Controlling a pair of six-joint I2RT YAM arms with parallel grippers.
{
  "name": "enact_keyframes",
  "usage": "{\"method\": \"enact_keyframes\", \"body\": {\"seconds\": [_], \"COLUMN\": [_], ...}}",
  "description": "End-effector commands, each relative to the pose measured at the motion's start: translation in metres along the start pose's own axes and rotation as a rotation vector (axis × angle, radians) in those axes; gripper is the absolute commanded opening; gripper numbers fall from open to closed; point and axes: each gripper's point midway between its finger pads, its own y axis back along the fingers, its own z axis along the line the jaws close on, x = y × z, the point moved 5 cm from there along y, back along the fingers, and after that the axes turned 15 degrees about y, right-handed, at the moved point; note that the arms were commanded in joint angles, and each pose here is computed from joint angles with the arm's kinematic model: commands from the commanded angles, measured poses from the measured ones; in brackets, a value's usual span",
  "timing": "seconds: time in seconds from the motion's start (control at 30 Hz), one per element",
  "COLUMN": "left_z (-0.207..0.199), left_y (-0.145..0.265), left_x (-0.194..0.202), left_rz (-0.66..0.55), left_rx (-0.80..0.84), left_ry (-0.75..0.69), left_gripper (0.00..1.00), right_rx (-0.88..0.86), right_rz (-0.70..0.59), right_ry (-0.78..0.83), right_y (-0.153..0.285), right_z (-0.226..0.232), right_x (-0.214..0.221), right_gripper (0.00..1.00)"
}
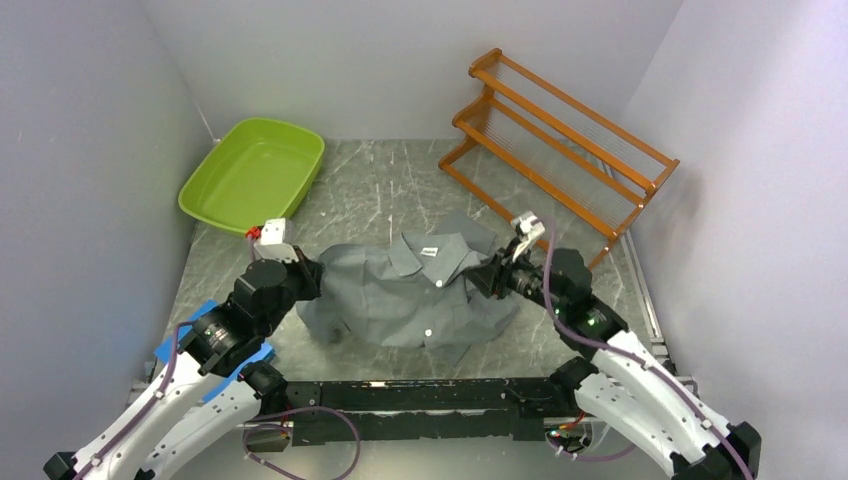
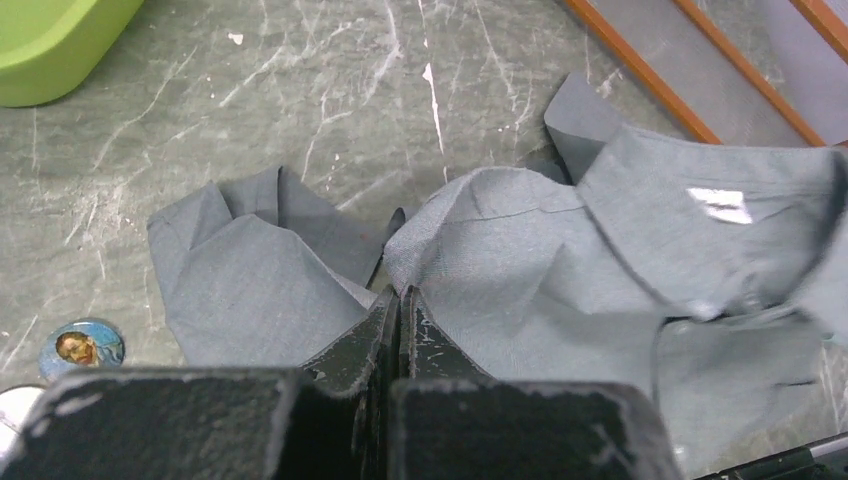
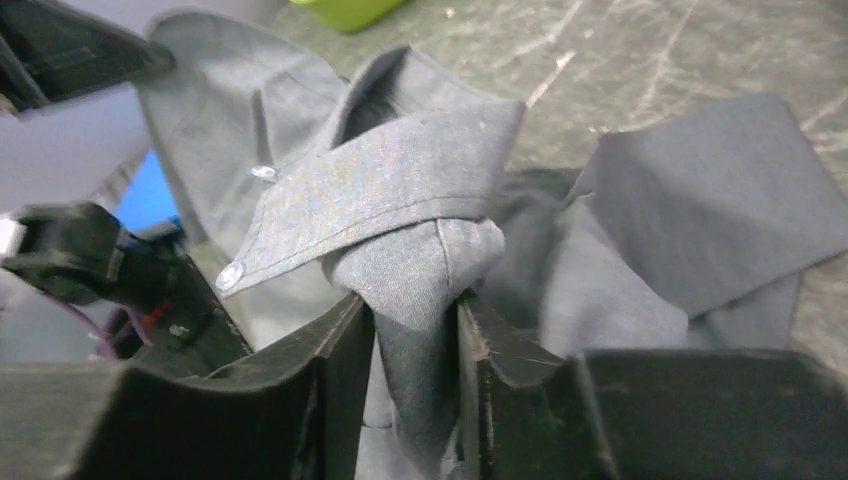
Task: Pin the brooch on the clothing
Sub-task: Flatten out the clothes at the center of the board.
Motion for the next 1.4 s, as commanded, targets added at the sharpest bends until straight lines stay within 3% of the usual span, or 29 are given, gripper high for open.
{"method": "enact_keyframes", "body": {"seconds": [0.0, 0.2, 0.33, 0.47, 0.57, 0.73, 0.93, 1.03, 1.23, 1.37], "left_z": [0.006, 0.043, 0.050, 0.051, 0.053, 0.054, 0.051, 0.052, 0.050, 0.048], "left_y": [-0.003, 0.000, 0.005, 0.008, 0.009, 0.008, 0.008, 0.007, 0.003, 0.000], "left_x": [0.003, 0.034, 0.042, 0.044, 0.047, 0.049, 0.046, 0.045, 0.043, 0.043], "left_rz": [-0.008, 0.041, 0.068, 0.079, 0.090, 0.097, 0.102, 0.094, 0.071, 0.079], "left_rx": [-0.037, -0.205, -0.219, -0.216, -0.219, -0.231, -0.236, -0.244, -0.234, -0.235], "left_ry": [0.014, 0.129, 0.151, 0.161, 0.166, 0.164, 0.151, 0.150, 0.156, 0.144], "left_gripper": [0.03, 0.03, 0.03, 0.03, 0.03, 0.03, 0.03, 0.03, 0.03, 0.03], "right_rx": [0.010, -0.113, -0.092, -0.104, -0.115, -0.182, -0.135, -0.155, -0.193, -0.305], "right_rz": [0.061, 0.186, 0.103, 0.019, 0.028, 0.131, 0.424, 0.511, 0.601, 0.586], "right_ry": [-0.072, -0.225, -0.149, -0.051, -0.035, -0.142, -0.274, -0.345, -0.469, -0.545], "right_y": [-0.001, 0.003, 0.002, -0.006, -0.023, -0.064, -0.096, -0.097, -0.100, -0.107], "right_z": [-0.004, 0.014, 0.011, 0.010, 0.008, 0.000, -0.025, -0.026, -0.021, -0.011], "right_x": [0.063, 0.110, 0.079, 0.032, 0.005, 0.003, 0.049, 0.071, 0.109, 0.115], "right_gripper": [0.48, 0.80, 0.94, 0.99, 0.99, 0.88, 0.69, 0.65, 0.60, 0.55]}}
